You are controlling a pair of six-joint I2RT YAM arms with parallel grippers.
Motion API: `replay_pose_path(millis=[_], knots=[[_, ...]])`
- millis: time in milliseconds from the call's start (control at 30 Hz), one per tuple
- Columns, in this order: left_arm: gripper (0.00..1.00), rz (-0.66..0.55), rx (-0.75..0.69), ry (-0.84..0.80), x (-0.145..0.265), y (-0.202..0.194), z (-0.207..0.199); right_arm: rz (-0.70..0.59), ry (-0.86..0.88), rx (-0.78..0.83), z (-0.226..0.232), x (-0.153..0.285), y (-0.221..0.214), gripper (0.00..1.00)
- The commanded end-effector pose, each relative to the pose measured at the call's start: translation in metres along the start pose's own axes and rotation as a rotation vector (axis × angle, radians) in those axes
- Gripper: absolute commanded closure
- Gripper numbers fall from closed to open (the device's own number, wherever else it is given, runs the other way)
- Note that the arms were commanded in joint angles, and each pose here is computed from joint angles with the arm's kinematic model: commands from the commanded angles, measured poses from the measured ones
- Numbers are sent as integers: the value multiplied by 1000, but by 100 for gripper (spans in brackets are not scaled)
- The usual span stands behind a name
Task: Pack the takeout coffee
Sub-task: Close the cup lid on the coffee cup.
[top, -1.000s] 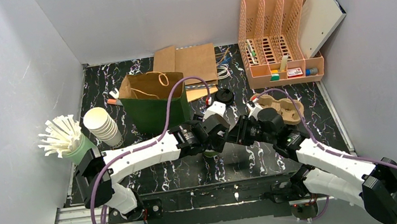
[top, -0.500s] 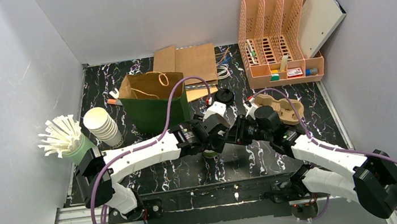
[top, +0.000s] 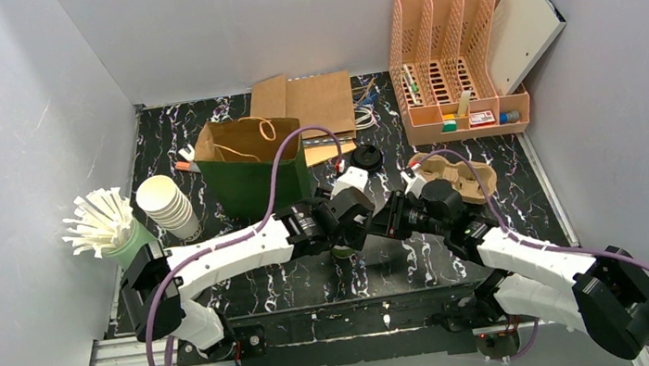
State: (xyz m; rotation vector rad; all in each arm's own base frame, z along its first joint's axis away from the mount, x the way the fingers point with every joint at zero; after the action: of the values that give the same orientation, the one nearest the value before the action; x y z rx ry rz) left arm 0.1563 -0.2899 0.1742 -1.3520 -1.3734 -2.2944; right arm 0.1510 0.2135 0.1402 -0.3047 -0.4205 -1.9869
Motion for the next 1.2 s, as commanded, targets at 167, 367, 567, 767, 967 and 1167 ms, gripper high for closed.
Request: replay_pose_path(millis=[167, 367, 567, 767, 967, 1167], knots=[[29, 102, -45, 4, -4, -22, 1, 9, -91, 41, -9, 6, -3, 68], [28, 58, -73, 39, 11, 11, 6, -105, -78, 180, 35, 20, 22, 52], [16, 33, -70, 34, 19, 21, 7, -198, -111, 258, 51, 40, 34, 19], [8, 30, -53, 25, 22, 20, 8, -243, -138, 317, 53, 54, 38, 5], [5, -44, -19, 13, 46, 36, 15, -226, -151, 411, 60, 60, 40, 2], [6, -151, 75, 55, 93, 57, 57, -235, -158, 455, 71, 64, 45, 2]])
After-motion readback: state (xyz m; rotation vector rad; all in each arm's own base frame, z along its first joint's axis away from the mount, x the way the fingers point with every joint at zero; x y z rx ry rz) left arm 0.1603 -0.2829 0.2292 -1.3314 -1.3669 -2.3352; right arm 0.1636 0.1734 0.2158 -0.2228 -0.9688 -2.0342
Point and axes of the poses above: each gripper's point midway between its finger pads, its own x axis back along the fingers, its own z axis along the line the jaws close on, y = z × x, the point moved 6 cm from there along x, back along the fingers, and after that the axes turned 13 degrees about -x, right-handed, at the moved point
